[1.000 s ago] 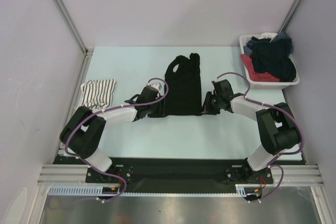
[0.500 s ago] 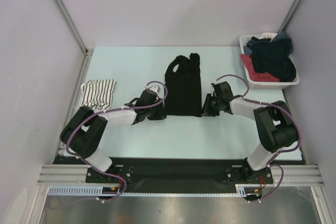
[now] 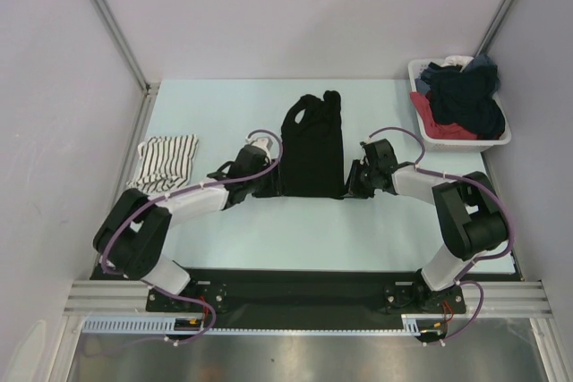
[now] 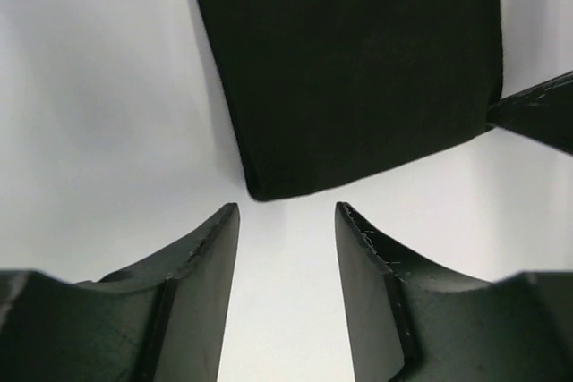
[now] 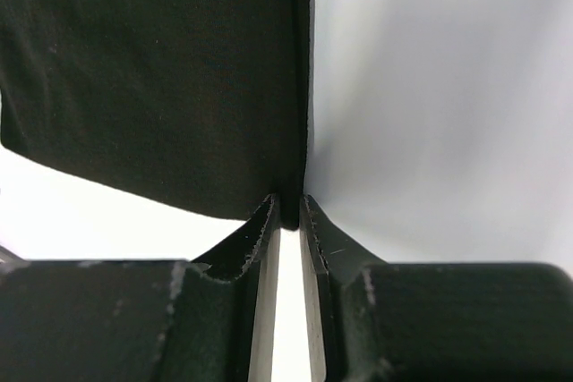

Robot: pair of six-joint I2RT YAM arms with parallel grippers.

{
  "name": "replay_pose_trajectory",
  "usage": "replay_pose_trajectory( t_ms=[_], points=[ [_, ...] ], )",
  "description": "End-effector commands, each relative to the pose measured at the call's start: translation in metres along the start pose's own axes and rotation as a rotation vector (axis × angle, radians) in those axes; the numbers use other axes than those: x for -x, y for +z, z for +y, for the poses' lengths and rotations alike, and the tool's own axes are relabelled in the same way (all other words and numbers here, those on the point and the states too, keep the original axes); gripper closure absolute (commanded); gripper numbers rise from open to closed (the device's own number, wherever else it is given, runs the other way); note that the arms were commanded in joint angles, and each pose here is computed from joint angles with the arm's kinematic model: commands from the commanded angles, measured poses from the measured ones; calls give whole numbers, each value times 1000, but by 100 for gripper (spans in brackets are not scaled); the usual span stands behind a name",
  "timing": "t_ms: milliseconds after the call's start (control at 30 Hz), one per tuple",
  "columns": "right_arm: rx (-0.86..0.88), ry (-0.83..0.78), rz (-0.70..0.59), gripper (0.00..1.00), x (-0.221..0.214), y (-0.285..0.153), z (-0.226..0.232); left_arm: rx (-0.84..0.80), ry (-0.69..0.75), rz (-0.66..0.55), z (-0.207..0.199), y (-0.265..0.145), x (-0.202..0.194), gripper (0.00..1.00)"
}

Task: Fold and stack the tank tops

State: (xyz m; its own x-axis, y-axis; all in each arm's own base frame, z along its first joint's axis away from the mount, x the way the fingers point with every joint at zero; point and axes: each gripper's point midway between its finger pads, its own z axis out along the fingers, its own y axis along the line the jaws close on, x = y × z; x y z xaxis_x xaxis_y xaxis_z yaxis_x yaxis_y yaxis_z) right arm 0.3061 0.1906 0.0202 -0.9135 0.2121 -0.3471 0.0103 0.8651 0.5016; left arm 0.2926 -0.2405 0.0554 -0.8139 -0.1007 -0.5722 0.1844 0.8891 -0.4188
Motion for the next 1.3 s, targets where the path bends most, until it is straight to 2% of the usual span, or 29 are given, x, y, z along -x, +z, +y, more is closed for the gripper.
replay_pose_trajectory(
  t_ms=[0,267,433,600,633,733,867,967,1000,1033,1133,1267],
  points=[
    [-16,-12,4,80,-2,1,-6,0,7,-22,-8,4,17,48],
    [-17,-12,6,82,-2,0,-7,11,1,18,-1,19,4,63],
    [-17,-12,6,82,-3,-2,-7,28,-10,35,11,16,-14,63],
    [-11,-27,14,85,-5,1,-4,22,2,49,14,29,-20,76],
    [-18,-34,17,87,-5,1,-6,23,11,48,14,31,-20,81],
    [-45,-56,36,90,-12,3,-8,63,25,43,21,34,-17,82],
    [-58,-59,38,90,-17,3,-11,46,16,13,17,23,-12,71],
    [-53,-56,38,90,-19,2,-11,40,3,-11,19,11,-15,54],
    [-53,-55,38,90,-19,2,-11,36,3,-16,18,8,-15,53],
    [-50,-56,36,89,-18,1,-10,33,2,-22,18,6,-14,47],
    [-47,-56,33,89,-17,1,-8,27,5,-29,15,3,-9,43],
    [-49,-57,36,89,-16,1,-7,19,12,-27,7,5,1,44]
  ],
)
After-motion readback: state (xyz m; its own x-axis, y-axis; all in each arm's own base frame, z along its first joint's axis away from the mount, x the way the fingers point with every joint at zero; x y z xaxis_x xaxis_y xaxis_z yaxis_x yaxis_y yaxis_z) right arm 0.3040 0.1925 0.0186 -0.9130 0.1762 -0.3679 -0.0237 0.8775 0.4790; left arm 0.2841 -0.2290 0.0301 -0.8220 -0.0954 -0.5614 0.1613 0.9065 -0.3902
